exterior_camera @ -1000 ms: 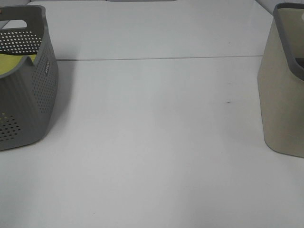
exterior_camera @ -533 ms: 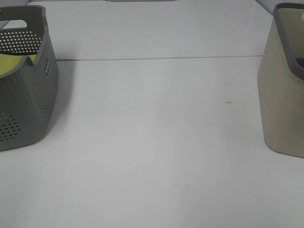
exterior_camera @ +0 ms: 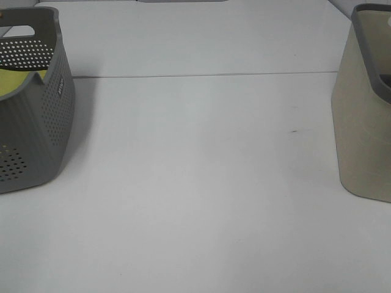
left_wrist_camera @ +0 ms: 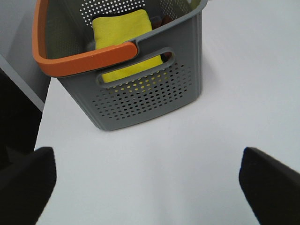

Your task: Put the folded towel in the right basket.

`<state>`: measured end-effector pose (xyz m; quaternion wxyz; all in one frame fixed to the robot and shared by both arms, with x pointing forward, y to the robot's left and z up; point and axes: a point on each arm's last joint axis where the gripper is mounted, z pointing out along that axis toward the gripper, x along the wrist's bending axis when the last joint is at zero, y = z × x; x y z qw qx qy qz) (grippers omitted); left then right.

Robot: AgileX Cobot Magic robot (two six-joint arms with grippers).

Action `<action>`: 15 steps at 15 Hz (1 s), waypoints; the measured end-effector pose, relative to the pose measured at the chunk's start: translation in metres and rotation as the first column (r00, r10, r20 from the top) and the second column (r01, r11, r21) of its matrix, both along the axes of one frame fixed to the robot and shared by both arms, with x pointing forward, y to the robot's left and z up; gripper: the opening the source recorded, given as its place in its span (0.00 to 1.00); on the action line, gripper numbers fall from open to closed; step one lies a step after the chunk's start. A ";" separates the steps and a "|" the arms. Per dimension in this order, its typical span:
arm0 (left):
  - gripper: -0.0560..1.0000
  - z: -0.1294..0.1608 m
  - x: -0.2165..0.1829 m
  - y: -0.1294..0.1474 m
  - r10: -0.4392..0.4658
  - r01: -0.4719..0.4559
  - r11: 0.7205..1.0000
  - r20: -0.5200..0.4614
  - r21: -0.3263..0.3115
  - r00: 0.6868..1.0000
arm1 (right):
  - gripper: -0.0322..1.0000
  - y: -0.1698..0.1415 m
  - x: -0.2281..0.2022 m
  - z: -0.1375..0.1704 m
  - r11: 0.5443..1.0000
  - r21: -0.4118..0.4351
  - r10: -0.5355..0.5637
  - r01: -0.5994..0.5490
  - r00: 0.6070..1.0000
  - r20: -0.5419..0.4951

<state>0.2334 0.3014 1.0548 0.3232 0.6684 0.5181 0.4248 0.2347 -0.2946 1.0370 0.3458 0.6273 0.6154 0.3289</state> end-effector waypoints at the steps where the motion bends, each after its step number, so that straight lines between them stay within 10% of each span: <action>1: 0.99 0.000 0.000 0.000 0.000 0.000 1.000 0.000 0.000 1.000 | 0.81 -0.001 0.001 -0.001 1.000 -0.008 -0.006 0.006 1.000 -0.001; 15: 0.99 0.000 0.000 0.000 0.000 0.000 1.000 0.000 0.000 1.000 | 0.81 0.001 0.002 0.000 0.999 -0.036 0.033 -0.033 0.999 0.009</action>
